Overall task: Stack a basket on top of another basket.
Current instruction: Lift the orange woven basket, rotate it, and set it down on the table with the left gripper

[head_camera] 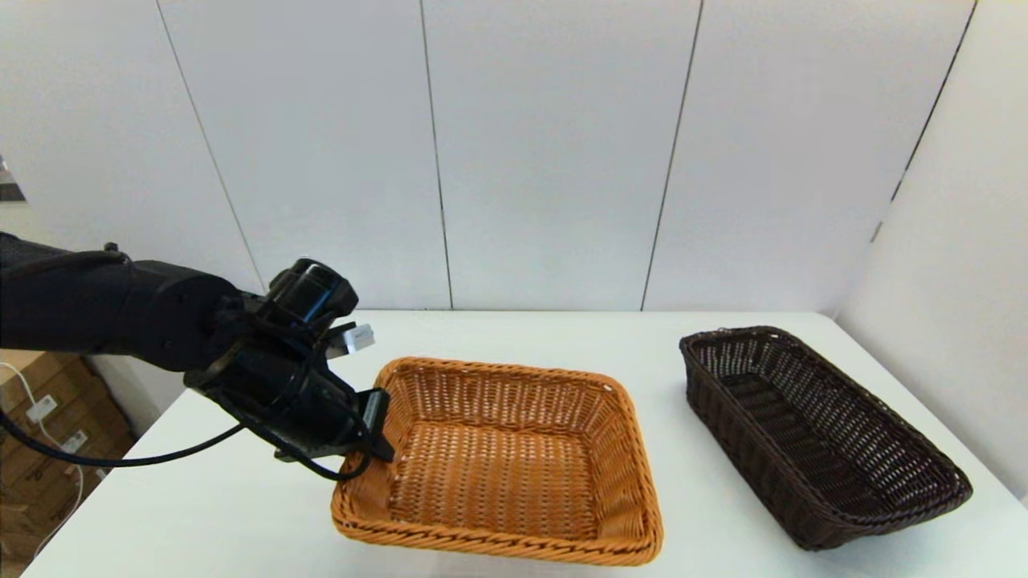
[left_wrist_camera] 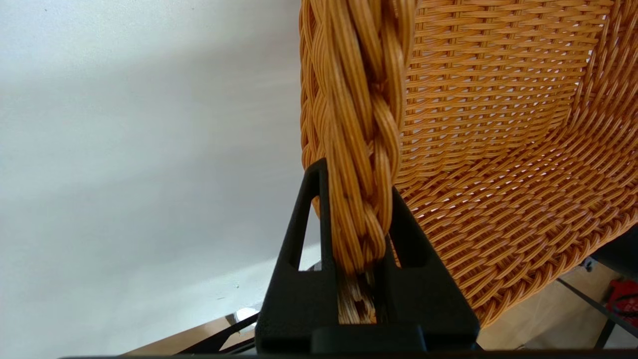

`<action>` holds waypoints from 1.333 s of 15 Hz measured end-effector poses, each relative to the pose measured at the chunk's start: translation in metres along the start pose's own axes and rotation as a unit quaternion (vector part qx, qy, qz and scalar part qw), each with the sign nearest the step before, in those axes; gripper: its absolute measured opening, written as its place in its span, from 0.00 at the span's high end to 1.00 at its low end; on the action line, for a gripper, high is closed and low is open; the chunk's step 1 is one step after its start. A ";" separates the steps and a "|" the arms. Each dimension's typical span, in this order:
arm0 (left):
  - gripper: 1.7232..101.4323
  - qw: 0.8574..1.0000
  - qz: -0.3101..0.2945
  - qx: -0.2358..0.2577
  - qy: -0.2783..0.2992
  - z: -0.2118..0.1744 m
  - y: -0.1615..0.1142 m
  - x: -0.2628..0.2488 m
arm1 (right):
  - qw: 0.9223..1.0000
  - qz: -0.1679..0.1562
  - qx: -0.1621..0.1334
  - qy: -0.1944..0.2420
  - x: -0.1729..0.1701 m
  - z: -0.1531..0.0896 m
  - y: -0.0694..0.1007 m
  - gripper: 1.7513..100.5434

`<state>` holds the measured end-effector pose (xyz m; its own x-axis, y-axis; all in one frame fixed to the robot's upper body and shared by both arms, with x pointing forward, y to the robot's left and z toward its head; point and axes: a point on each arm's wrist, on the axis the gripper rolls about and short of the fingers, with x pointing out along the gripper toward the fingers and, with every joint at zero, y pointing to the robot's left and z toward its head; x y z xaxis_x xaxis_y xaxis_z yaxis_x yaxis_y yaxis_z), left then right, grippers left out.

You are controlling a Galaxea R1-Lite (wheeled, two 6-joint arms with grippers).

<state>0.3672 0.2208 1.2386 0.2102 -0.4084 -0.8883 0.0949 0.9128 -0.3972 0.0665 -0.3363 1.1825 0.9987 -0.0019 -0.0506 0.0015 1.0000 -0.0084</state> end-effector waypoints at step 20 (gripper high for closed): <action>0.87 0.999 0.019 -0.033 0.028 0.017 0.022 0.044 | 1.000 0.000 0.000 0.000 0.000 0.000 0.000 0.03</action>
<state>0.3950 0.2230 1.1951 0.1569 -0.3749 -0.9137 0.0235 0.9263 -0.3760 0.0665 -0.3363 1.1824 0.9987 -0.0019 -0.0508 0.0015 1.0000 -0.0090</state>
